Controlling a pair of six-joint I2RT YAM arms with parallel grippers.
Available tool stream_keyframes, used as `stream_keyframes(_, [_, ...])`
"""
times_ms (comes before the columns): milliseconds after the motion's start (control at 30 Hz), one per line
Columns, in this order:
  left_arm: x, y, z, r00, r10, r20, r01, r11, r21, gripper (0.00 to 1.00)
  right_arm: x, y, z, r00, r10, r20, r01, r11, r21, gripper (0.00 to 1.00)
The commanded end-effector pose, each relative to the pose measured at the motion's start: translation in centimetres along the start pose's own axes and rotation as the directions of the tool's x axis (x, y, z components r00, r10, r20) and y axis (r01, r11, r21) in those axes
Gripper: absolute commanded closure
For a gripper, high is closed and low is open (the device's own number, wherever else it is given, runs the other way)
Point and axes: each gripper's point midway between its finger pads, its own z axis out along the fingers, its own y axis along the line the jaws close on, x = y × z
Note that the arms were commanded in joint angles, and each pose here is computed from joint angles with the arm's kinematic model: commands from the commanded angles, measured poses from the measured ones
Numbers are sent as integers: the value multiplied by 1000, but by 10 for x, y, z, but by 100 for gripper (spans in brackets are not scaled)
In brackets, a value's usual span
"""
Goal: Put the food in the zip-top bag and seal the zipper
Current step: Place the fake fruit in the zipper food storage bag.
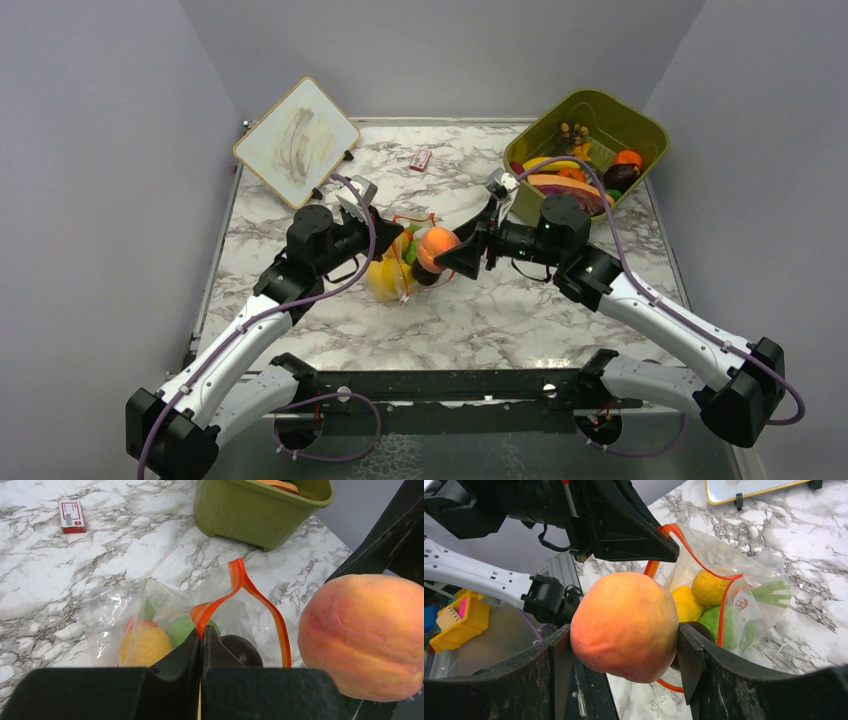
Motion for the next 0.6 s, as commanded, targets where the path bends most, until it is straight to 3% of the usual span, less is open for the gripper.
stream_keyframes(0, [-12,-8,-1,999,4,51,-5,999,35,100,-5,-4,9,997,-68,39,67,997,26,52])
stream_keyframes(567, [-15,-7,-5,998,40,53,-41,999,16,100,8,-17,33,969,-245,37,243,969,51,52])
